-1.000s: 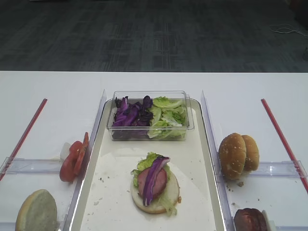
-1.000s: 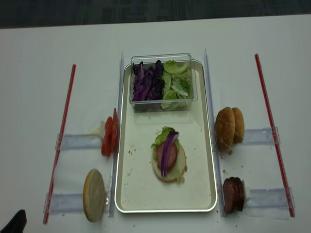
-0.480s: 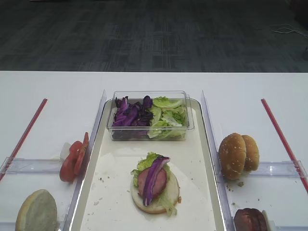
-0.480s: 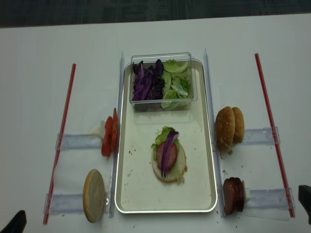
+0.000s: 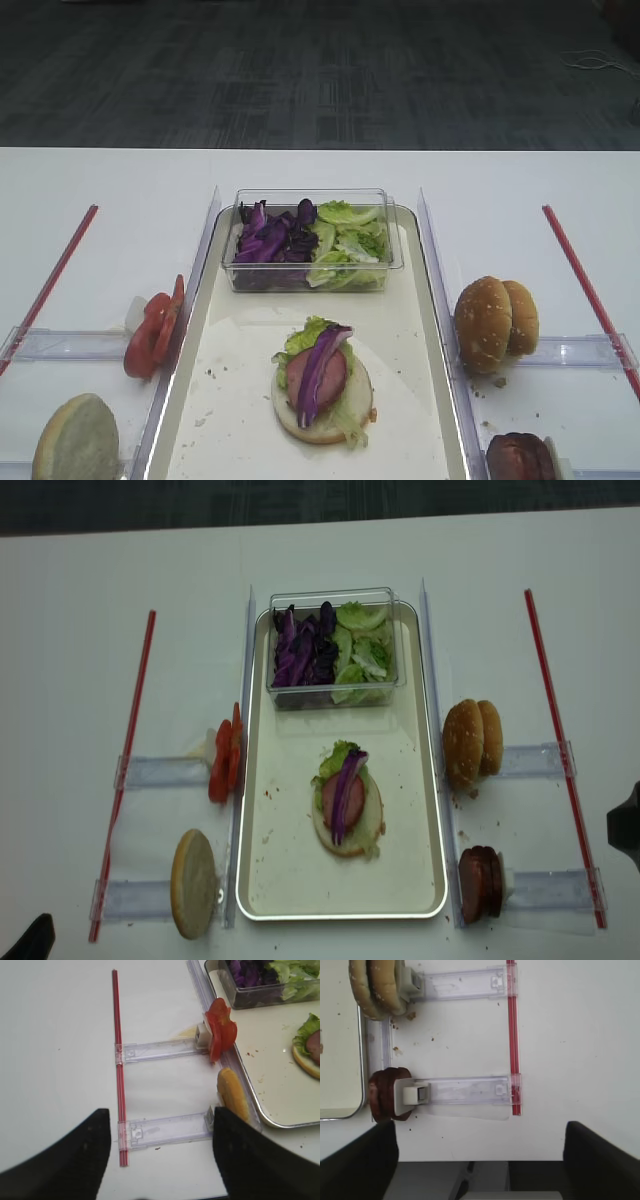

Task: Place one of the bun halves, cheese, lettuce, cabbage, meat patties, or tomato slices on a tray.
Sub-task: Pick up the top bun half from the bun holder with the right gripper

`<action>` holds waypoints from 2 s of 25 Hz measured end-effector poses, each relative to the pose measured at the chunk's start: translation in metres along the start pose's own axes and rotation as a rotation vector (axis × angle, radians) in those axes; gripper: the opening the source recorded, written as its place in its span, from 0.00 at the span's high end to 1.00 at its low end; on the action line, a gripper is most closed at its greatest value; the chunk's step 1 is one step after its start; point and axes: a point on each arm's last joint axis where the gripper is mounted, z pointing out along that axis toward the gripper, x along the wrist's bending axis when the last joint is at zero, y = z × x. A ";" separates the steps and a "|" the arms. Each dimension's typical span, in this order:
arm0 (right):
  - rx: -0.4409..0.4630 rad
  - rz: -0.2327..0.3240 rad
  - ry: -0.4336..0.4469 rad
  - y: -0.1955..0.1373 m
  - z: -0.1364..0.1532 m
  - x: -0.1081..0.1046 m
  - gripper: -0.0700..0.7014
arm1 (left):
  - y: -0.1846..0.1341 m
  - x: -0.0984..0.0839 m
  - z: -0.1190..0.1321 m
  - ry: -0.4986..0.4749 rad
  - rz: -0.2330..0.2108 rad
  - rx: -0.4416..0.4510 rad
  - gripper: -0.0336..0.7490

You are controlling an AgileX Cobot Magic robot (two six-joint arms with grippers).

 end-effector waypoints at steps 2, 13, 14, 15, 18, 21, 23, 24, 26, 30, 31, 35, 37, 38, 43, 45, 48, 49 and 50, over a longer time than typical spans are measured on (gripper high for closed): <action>0.028 0.007 -0.001 0.011 0.000 0.001 0.05 | 0.000 0.000 0.000 0.000 0.000 0.000 0.42; 0.139 0.049 -0.014 0.073 0.014 0.001 0.06 | 0.000 0.000 0.000 0.000 0.000 0.000 0.42; 0.142 0.049 -0.016 0.078 0.015 0.001 0.06 | 0.000 0.000 0.000 0.000 0.000 0.000 0.42; 0.144 0.045 -0.016 0.083 0.016 0.001 0.06 | 0.000 0.000 0.000 0.000 0.000 0.000 0.42; 0.146 0.003 -0.013 0.095 0.017 0.002 0.06 | 0.000 0.000 0.000 0.000 0.000 0.000 0.42; 0.154 -0.015 -0.014 0.099 0.020 0.001 0.06 | 0.000 0.000 0.000 0.000 0.000 0.000 0.42; 0.154 -0.019 -0.013 0.099 0.020 0.001 0.06 | 0.000 0.000 0.000 0.000 0.000 0.000 0.42; 0.154 -0.020 -0.013 0.099 0.020 0.001 0.06 | 0.000 0.000 0.000 0.000 0.000 0.000 0.42; 0.154 -0.018 -0.006 0.099 0.020 0.002 0.07 | 0.000 0.000 0.000 0.000 0.000 0.000 0.42; 0.155 0.007 0.019 0.099 0.021 0.004 0.10 | 0.000 0.000 0.000 0.000 0.000 0.000 0.42; 0.158 0.016 0.025 0.099 0.021 0.005 0.12 | 0.000 0.000 0.000 0.000 0.000 0.000 0.42; 0.196 0.057 0.061 0.103 0.031 0.007 0.18 | 0.000 0.000 0.000 0.000 0.000 0.000 0.42; 0.227 0.073 0.082 0.106 0.039 0.009 0.20 | 0.000 0.000 0.000 0.000 0.000 0.000 0.42; 0.245 0.086 0.088 0.107 0.044 0.009 0.20 | 0.000 0.000 0.000 0.000 0.000 0.000 0.42; 0.268 0.105 0.107 0.124 0.056 0.010 0.21 | 0.000 0.000 0.000 0.000 0.000 0.000 0.42; 0.271 0.101 0.121 0.132 0.059 0.014 0.21 | 0.000 0.000 0.000 0.000 0.000 0.000 0.42; 0.292 0.051 0.125 0.141 0.066 0.033 0.21 | 0.000 0.000 0.000 0.000 0.000 0.000 0.42; 0.308 0.026 0.127 0.142 0.070 0.043 0.21 | 0.000 0.000 0.000 0.000 0.000 0.000 0.42; 0.321 0.008 0.127 0.143 0.074 0.053 0.21 | 0.000 0.000 0.000 0.000 0.000 0.000 0.42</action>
